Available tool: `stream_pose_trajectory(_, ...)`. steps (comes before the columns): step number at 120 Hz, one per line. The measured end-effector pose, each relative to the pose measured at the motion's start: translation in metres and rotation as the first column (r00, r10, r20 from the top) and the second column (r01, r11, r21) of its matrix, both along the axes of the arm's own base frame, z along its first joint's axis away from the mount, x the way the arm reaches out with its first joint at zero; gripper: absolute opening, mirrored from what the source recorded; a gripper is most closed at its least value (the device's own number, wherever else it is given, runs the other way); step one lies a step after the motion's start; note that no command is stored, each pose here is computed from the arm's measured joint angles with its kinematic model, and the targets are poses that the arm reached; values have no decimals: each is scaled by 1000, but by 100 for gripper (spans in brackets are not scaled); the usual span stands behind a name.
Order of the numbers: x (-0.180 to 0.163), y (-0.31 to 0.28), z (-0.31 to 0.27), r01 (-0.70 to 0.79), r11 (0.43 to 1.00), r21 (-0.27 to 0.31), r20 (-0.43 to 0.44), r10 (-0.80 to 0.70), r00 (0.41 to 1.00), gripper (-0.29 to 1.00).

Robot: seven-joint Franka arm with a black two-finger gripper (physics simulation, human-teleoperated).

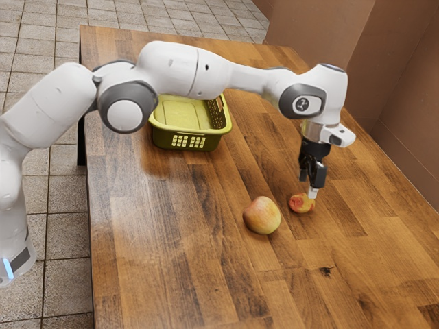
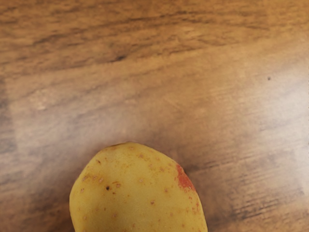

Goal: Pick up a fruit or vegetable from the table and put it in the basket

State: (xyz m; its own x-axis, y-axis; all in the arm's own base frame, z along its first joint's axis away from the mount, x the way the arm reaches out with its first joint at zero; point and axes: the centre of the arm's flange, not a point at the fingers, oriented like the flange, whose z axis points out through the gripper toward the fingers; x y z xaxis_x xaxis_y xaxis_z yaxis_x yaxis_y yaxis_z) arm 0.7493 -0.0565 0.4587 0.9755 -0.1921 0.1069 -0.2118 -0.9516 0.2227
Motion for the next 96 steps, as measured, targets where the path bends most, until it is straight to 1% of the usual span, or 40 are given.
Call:
stream_pose_trajectory(43, 6, -1, -42, -2, 1000, -23, 19, 2, 1000, 70)
stream_pose_trajectory(65, 8, -1, -47, 1, 1000, -31, 41, 1, 999, 70)
stream_pose_trajectory(89, 9, 10, -54, -8, 1000, -19, 46, 9, 999, 70)
stream_pose_trajectory(96, 9, 10, -56, -7, 1000, -19, 46, 8, 999, 73)
